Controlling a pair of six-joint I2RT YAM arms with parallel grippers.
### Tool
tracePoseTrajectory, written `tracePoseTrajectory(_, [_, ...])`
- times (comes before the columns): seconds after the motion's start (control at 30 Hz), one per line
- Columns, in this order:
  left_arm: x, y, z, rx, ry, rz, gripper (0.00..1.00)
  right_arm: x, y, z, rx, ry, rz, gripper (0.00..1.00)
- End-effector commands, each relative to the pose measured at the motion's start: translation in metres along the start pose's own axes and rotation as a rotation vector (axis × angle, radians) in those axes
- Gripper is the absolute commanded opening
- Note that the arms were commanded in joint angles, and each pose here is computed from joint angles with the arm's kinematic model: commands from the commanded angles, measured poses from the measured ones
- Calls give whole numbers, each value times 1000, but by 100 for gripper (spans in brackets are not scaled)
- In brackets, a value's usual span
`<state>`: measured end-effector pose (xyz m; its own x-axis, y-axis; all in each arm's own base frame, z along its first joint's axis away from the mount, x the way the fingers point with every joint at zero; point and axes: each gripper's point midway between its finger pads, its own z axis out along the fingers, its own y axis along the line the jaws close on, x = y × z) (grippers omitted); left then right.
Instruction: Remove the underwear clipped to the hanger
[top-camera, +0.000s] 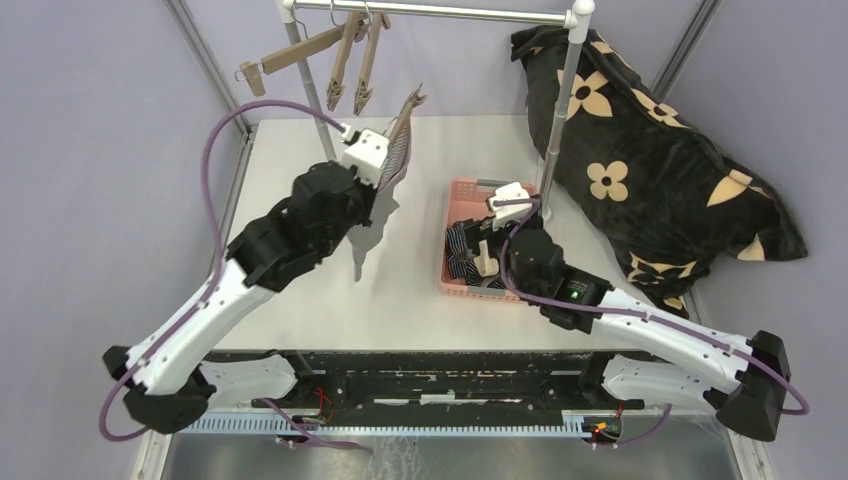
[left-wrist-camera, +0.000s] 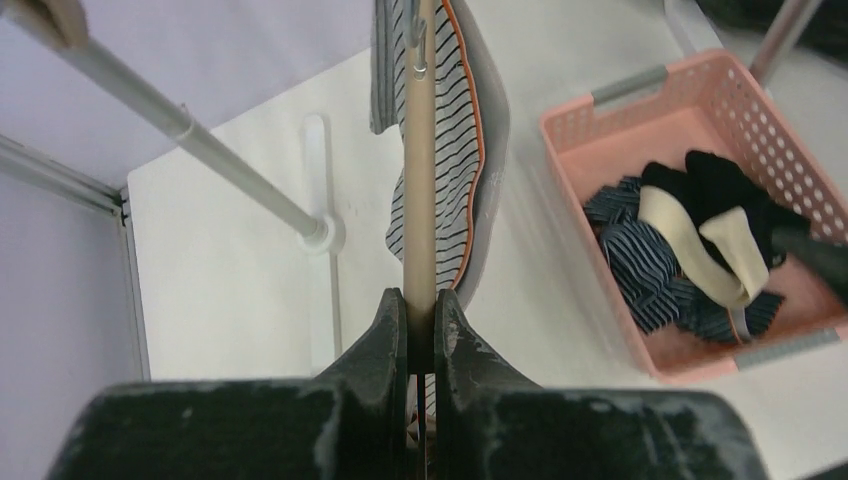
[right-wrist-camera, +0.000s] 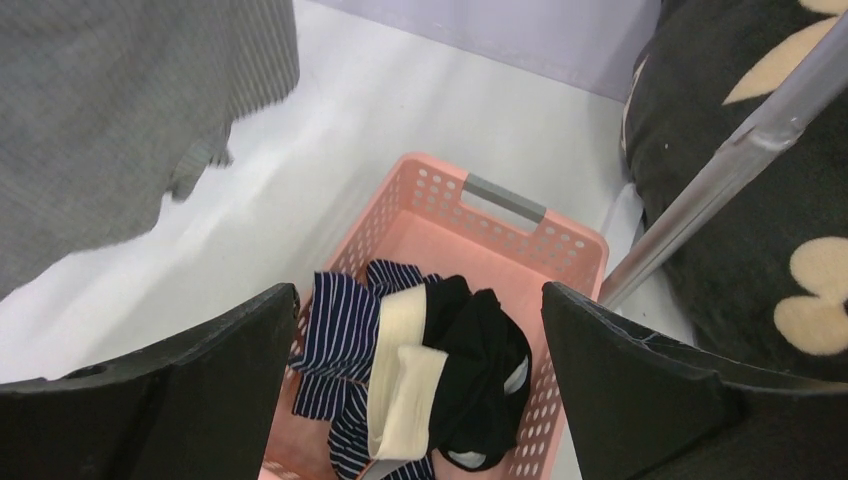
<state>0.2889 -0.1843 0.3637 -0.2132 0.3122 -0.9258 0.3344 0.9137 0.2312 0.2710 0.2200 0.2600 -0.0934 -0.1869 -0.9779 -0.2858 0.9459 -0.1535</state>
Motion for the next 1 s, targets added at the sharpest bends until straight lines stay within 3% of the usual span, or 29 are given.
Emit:
tracePoseTrajectory(0.0, [-9,21,-65,96,-92,-60,3,-56,-3,-3,-144,-120,119,100])
tracePoseTrajectory(0.17, [-4,35,-128,202,-193,-135,3,-87,-1,-2,-268,-166,124,100])
tracePoseTrajectory(0.37, [10,39,-171,301,-234,-187,3,-113,50,-15,-591,-182,115,100])
tracePoseTrajectory(0.73, [49,-11,-189,589,-159,-128,3,-173,101,-27,-923,-244,-24,100])
tracePoseTrajectory(0.97, [62,-10,-193,592,-138,-122,3,-169,93,-44,-990,-272,-126,100])
